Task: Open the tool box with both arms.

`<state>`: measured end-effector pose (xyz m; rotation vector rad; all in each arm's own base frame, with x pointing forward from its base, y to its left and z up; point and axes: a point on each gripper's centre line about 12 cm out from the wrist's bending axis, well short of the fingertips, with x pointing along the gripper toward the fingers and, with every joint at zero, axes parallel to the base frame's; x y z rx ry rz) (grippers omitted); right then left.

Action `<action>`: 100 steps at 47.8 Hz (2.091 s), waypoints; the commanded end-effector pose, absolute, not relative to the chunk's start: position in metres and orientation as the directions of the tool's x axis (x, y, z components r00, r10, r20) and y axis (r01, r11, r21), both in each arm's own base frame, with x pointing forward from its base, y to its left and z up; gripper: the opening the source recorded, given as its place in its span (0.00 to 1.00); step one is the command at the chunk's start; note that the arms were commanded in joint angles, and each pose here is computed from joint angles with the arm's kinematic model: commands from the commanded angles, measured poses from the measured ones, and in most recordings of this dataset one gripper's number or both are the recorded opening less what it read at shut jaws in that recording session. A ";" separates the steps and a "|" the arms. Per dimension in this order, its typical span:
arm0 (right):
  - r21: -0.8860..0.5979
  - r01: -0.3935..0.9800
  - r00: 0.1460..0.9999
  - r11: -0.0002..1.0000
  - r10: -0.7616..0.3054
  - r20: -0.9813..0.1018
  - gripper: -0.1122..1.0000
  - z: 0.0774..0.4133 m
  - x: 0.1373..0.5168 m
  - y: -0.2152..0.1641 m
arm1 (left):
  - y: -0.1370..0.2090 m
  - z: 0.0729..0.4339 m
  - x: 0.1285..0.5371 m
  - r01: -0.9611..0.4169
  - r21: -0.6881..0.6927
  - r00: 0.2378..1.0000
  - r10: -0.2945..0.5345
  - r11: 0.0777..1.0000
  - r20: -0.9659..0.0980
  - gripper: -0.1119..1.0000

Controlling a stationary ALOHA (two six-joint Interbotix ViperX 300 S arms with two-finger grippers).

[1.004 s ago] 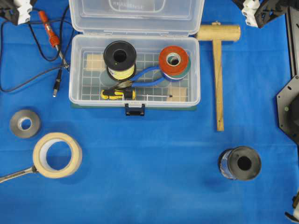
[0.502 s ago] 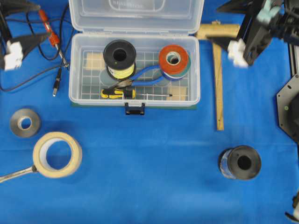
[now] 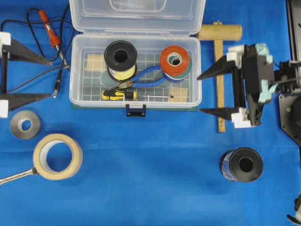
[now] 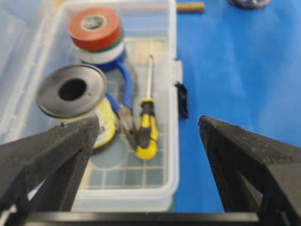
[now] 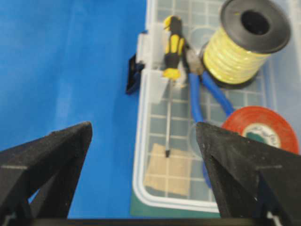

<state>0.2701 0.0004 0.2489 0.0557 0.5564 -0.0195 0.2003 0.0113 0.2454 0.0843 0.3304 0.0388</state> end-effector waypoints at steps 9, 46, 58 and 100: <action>0.048 0.028 0.845 0.998 0.002 -0.535 0.88 0.254 0.260 0.002 | 0.006 0.252 0.197 0.000 0.087 0.956 0.026 0.996 -0.293 0.92; 0.172 0.041 0.956 0.984 0.011 -0.292 0.88 0.195 0.182 0.002 | 0.001 0.196 0.151 -0.006 0.017 0.974 0.010 1.000 -0.228 0.92; 0.198 0.055 0.961 0.979 0.002 -0.276 0.88 0.172 0.177 0.001 | 0.001 0.191 0.150 -0.008 -0.008 0.978 0.006 1.000 -0.209 0.92; 0.196 0.057 0.959 0.979 0.001 -0.285 0.87 0.168 0.178 0.001 | 0.000 0.190 0.150 -0.005 -0.010 0.977 0.003 1.000 -0.212 0.92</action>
